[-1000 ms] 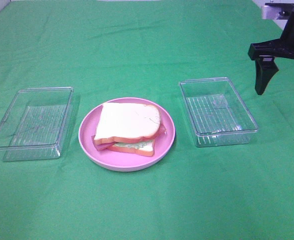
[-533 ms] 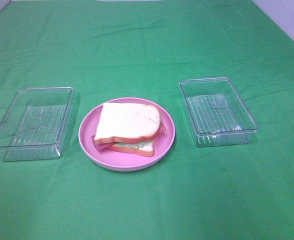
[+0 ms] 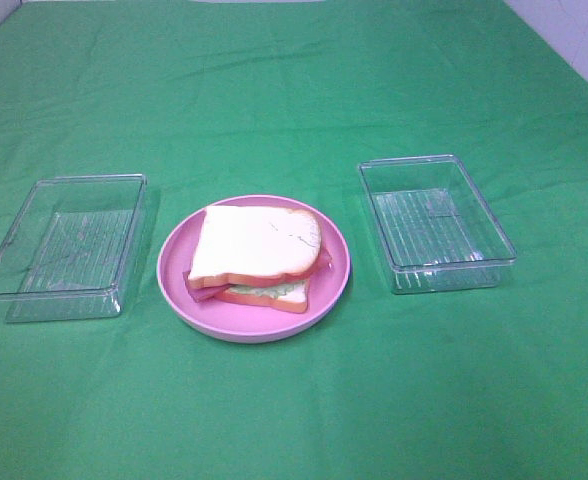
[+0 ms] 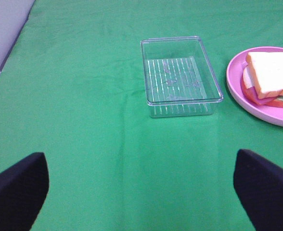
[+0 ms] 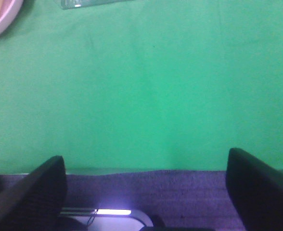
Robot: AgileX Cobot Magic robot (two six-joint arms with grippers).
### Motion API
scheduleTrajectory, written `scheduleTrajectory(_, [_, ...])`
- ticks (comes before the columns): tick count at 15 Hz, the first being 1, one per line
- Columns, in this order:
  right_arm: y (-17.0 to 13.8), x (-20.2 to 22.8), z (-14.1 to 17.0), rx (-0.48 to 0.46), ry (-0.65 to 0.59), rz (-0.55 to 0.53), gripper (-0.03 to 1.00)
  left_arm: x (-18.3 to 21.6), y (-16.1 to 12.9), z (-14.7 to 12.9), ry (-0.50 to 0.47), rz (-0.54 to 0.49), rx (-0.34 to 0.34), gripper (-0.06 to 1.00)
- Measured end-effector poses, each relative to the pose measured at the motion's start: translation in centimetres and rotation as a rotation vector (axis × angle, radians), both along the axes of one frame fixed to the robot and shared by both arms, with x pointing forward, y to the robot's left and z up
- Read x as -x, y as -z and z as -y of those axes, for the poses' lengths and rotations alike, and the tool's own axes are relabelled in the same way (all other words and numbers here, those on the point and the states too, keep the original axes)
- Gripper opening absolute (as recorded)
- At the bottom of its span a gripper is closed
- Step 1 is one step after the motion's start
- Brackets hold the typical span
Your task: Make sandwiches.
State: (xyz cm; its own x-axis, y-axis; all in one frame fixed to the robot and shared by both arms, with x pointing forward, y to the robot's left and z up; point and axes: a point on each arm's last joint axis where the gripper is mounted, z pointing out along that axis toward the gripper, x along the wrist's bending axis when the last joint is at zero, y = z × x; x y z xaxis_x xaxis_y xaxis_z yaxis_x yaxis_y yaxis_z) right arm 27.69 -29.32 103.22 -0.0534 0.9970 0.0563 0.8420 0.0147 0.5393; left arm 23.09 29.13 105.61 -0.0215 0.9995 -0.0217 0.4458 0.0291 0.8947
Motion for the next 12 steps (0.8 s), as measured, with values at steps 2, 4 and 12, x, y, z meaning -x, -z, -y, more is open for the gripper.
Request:
scheduleTrajectory(2, [0.2,2.1,0.3,-0.001,-0.026,0.151,0.86,0.0,0.0,0.0,0.0,0.0,0.0,0.97])
scheduleTrajectory(4, [0.2,3.5,0.5,0.004,-0.048,0.258,0.86,0.0,0.0,0.0,0.0,0.0,0.0,0.97])
scheduleTrajectory(12, [0.3,4.6,0.7,0.029,-0.085,0.343,0.86,0.0,0.0,0.0,0.0,0.0,0.0,0.97])
